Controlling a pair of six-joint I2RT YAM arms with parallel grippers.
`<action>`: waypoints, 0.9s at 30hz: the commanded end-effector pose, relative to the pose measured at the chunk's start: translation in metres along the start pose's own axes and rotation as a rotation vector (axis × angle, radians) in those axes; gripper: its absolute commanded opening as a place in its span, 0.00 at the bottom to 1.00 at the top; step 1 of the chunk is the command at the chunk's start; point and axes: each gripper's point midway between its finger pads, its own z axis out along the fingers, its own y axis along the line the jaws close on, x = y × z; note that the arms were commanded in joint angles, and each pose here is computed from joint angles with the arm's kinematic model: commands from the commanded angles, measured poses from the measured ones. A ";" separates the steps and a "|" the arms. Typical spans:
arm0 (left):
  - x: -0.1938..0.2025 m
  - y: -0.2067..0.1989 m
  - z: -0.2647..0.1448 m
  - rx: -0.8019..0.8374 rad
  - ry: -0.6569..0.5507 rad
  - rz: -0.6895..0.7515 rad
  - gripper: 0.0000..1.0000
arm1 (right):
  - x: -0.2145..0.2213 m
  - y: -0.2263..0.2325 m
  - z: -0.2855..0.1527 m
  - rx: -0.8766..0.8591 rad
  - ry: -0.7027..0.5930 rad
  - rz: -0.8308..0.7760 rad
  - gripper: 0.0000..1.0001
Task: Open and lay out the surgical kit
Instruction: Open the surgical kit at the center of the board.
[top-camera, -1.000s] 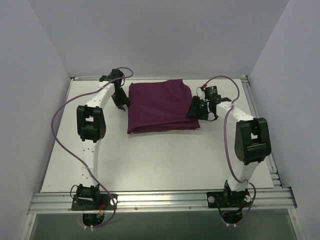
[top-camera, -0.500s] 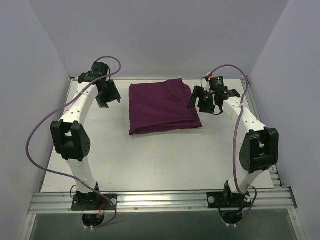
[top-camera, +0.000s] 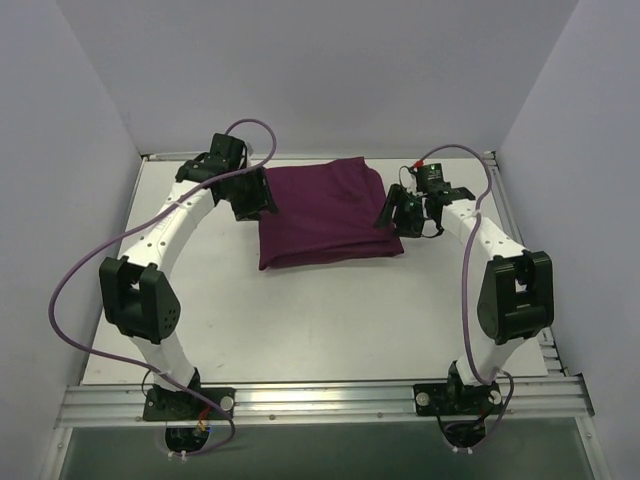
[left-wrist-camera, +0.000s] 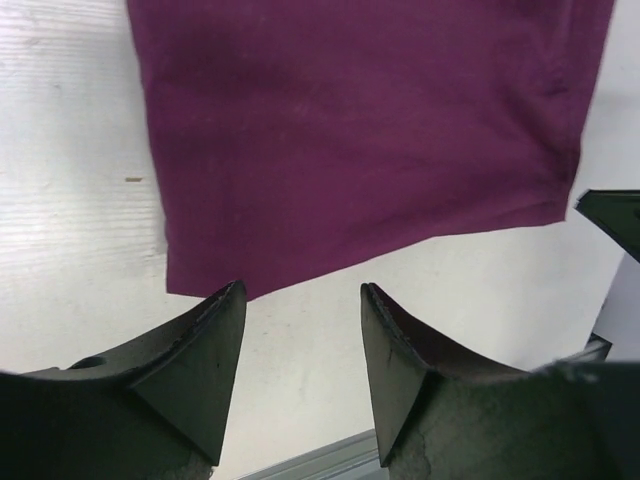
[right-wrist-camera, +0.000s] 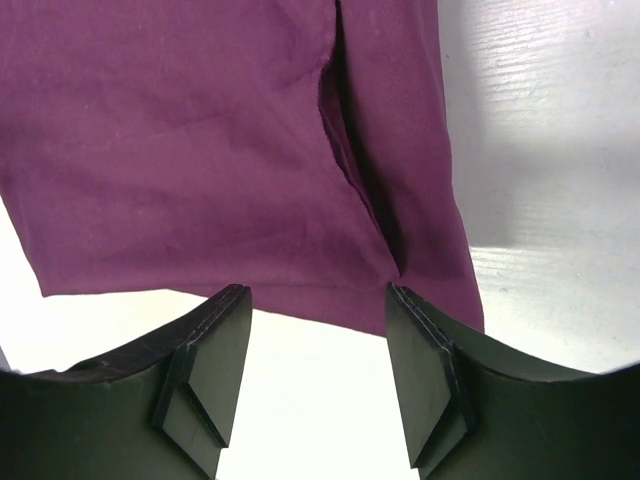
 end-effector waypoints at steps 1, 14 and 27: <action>-0.016 -0.042 -0.033 0.168 -0.098 0.044 0.57 | 0.004 -0.002 0.004 -0.005 0.006 0.023 0.54; -0.011 -0.071 -0.041 0.230 -0.088 0.121 0.55 | 0.016 -0.015 0.013 0.028 0.027 0.049 0.47; 0.015 -0.113 -0.026 0.186 -0.129 0.381 0.67 | 0.002 -0.006 0.023 0.017 0.018 0.038 0.02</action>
